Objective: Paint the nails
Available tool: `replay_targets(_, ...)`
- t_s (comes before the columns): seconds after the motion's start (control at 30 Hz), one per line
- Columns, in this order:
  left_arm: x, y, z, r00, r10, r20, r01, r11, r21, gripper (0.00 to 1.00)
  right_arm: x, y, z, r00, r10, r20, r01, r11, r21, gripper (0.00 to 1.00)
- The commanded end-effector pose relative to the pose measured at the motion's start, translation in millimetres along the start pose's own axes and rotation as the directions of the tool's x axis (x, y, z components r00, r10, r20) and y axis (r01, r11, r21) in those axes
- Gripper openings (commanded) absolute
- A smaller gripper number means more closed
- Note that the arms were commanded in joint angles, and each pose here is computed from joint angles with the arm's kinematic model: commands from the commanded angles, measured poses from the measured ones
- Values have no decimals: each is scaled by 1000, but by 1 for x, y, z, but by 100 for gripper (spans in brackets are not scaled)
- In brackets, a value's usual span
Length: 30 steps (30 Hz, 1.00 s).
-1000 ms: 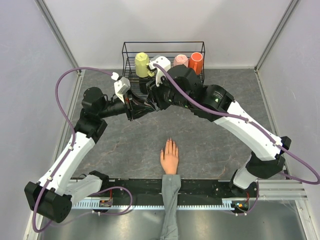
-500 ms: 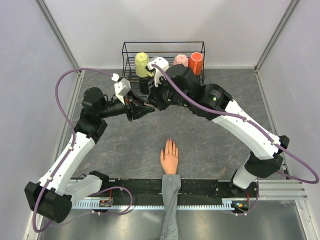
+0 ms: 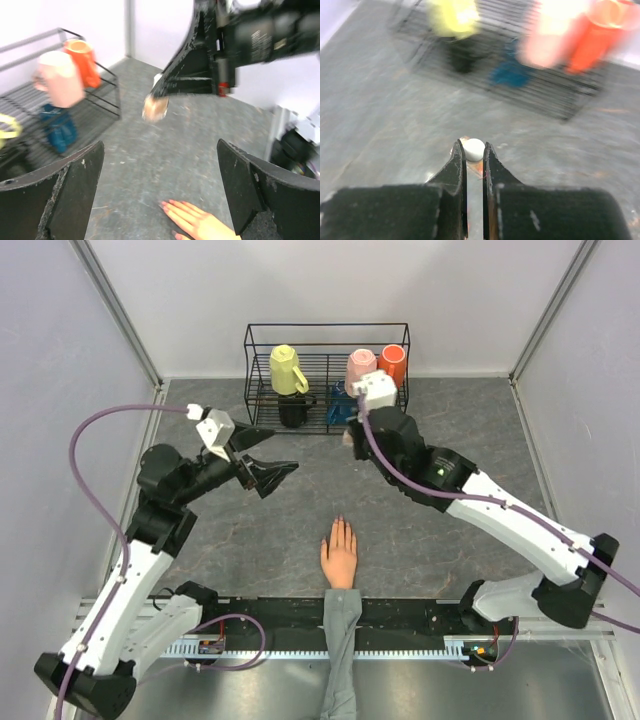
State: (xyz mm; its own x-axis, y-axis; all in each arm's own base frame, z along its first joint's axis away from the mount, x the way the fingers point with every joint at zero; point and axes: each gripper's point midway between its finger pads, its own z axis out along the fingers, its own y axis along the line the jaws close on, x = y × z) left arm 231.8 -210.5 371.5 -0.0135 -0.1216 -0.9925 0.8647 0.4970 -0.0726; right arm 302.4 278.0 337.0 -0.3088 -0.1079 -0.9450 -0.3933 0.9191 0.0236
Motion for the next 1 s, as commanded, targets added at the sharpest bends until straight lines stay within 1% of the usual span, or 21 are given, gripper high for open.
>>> replay_targets(0.0,-14,16,-24,998,-3,56,15,979,-203,99,-3,-103,3,954,152,259,-245,892,381,0)
replay_targets(0.03,-11,15,-27,998,-26,53,36,977,-209,98,11,-119,5,950,162,268,-268,863,429,0)
replay_targets(0.07,-11,12,-31,998,-29,58,41,976,-213,97,43,-135,8,950,184,254,-289,831,476,0)
replay_targets(0.1,-12,11,-34,998,-31,62,44,975,-217,96,51,-160,9,932,212,293,-341,785,517,0)
replay_targets(0.13,-12,4,-39,996,-45,72,59,976,-211,96,64,-171,10,924,233,301,-366,764,531,0)
replay_targets(0.17,-13,2,-42,996,-50,78,66,976,-210,95,91,-192,11,917,268,295,-393,730,559,0)
replay_targets(0.2,-10,0,-44,995,-60,79,75,975,-208,95,97,-201,13,900,290,325,-430,710,558,0)
replay_targets(0.23,-13,-6,-48,994,-64,93,81,977,-199,95,119,-210,14,906,297,300,-421,694,584,0)
replay_targets(0.27,-13,-8,-50,993,-67,98,85,977,-196,94,130,-228,13,898,313,309,-440,653,617,0)
replay_targets(0.33,-12,-12,-54,992,-78,103,97,976,-194,94,151,-247,13,901,327,285,-432,617,658,0)
replay_targets(0.37,-11,-12,-55,991,-81,103,100,976,-194,94,162,-265,10,900,334,281,-431,578,693,0)
replay_targets(0.43,-10,-15,-57,990,-90,106,109,976,-188,93,181,-282,4,904,332,267,-413,524,745,0)
replay_targets(0.5,-7,-15,-57,989,-103,105,122,975,-188,93,195,-303,-6,904,334,268,-404,455,794,0)
replay_targets(0.53,-5,-15,-57,989,-108,102,126,974,-189,93,204,-308,-8,906,339,253,-390,440,809,0)
replay_targets(0.6,-3,-14,-55,988,-120,100,137,973,-187,93,216,-325,-19,897,354,265,-394,365,844,0)
replay_targets(0.63,-2,-13,-55,988,-121,100,138,973,-187,93,225,-339,-27,890,366,272,-392,310,866,0)
replay_targets(0.73,0,-13,-53,986,-135,95,151,972,-182,93,248,-359,-51,887,388,251,-344,192,919,0)
replay_targets(0.77,-1,-14,-52,986,-136,96,151,973,-174,93,254,-362,-59,893,389,228,-311,165,936,0)
replay_targets(0.83,1,-14,-50,986,-142,93,156,973,-168,93,259,-372,-73,896,382,228,-284,96,954,0)
replay_targets(0.9,3,-13,-48,984,-152,92,165,973,-162,93,271,-373,-84,895,388,218,-263,65,963,0)
replay_targets(0.97,5,-15,-46,983,-161,87,172,974,-147,93,275,-373,-88,884,397,249,-293,52,955,0)
